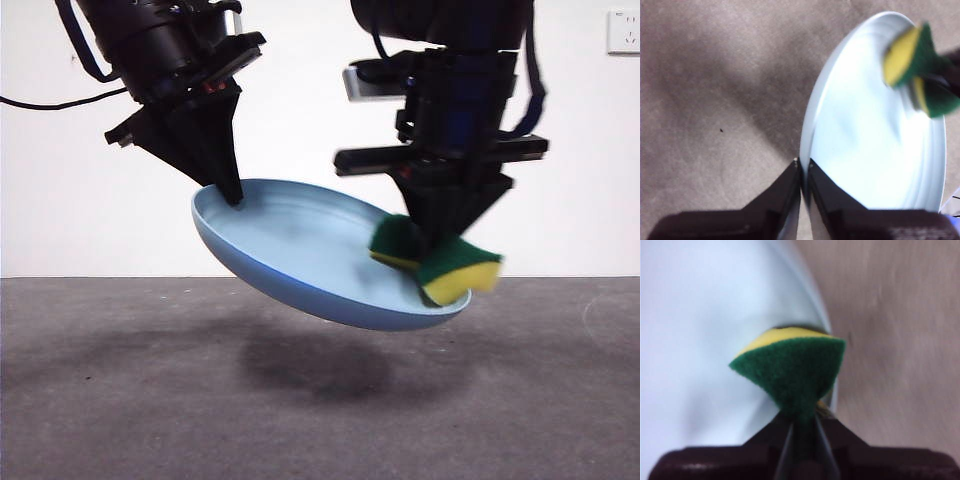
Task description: Pick up the plate,pick up the cloth,clean the plate with the cloth
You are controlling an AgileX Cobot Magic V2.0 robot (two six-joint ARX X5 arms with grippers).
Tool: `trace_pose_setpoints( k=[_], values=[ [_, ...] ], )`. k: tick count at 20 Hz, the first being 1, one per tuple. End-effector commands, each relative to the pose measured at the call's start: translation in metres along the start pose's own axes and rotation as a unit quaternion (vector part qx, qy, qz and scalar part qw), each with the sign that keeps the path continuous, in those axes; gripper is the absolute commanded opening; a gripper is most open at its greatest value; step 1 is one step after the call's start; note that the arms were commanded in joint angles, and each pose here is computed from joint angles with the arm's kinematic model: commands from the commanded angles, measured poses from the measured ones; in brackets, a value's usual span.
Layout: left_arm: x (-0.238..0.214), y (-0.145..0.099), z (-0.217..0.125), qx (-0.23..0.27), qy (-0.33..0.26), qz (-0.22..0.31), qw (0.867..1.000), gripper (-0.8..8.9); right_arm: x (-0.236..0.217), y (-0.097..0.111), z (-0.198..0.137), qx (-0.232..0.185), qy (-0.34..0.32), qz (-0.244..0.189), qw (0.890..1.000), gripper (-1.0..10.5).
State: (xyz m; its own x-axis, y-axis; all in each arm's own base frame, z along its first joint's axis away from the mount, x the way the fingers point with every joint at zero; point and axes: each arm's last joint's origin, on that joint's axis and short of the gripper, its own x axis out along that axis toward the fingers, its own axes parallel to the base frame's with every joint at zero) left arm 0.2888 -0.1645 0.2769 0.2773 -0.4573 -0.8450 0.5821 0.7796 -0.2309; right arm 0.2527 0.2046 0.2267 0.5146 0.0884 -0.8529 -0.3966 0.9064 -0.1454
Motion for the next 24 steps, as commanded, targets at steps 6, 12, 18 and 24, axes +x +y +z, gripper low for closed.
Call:
trace_pose_setpoints(
  k=[6, 12, 18, 24],
  values=[
    [-0.003, -0.006, 0.001, 0.025, -0.006, -0.038, 0.999, -0.09, -0.003, 0.018, 0.024, 0.024, -0.103, 0.231, 0.967, -0.1],
    [-0.006, 0.002, 0.007, 0.019, -0.038, -0.030, 0.999, -0.09, -0.004, 0.027, 0.009, 0.003, -0.024, 0.293, 0.956, -0.1],
    [-0.011, 0.020, 0.008, -0.009, -0.054, -0.030, 0.998, -0.09, -0.003, 0.026, -0.010, -0.034, 0.060, 0.243, 0.968, -0.1],
    [-0.016, 0.030, 0.000, -0.018, -0.029, -0.098, 0.995, -0.09, 0.001, 0.009, -0.013, -0.046, 0.049, 0.018, 0.998, -0.1]
  ],
)
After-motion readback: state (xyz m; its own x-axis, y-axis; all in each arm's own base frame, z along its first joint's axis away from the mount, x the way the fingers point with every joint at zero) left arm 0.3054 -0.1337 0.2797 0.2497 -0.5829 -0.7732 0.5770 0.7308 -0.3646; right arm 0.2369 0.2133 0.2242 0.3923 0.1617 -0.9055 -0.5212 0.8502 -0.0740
